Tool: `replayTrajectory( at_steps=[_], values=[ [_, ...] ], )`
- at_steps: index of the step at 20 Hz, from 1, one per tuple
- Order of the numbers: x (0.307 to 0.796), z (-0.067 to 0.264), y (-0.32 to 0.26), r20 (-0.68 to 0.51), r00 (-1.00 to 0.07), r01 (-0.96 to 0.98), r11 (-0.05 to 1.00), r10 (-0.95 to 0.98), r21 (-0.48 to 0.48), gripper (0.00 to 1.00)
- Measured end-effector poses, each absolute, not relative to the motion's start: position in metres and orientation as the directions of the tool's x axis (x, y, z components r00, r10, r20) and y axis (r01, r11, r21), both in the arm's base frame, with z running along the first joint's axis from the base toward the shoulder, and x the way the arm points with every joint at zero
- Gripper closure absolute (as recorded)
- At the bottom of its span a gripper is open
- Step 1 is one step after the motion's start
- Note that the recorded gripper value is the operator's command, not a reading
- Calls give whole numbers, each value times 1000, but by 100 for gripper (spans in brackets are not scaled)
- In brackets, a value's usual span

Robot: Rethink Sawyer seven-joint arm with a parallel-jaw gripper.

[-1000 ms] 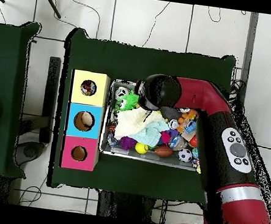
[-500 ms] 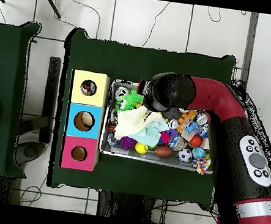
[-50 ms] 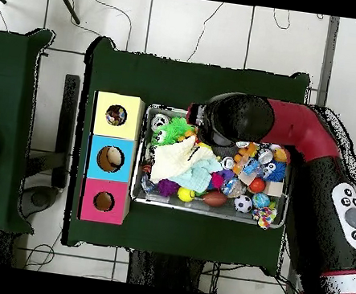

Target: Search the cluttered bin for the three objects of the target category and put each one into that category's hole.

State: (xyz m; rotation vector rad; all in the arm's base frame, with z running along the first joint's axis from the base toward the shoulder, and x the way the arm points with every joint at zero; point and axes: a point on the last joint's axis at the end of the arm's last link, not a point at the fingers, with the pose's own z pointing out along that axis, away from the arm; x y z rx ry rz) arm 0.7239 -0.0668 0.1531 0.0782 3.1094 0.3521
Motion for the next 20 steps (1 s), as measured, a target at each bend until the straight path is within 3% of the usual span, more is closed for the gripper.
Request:
replayTrajectory(
  at_steps=[6,7,20],
  values=[
    [727,161,-68,-31,-999,7,969,15,246,100],
    [728,163,-69,-37,-999,2,968,12,253,0],
    [727,163,-66,-43,-999,-6,954,7,300,0]
  ],
)
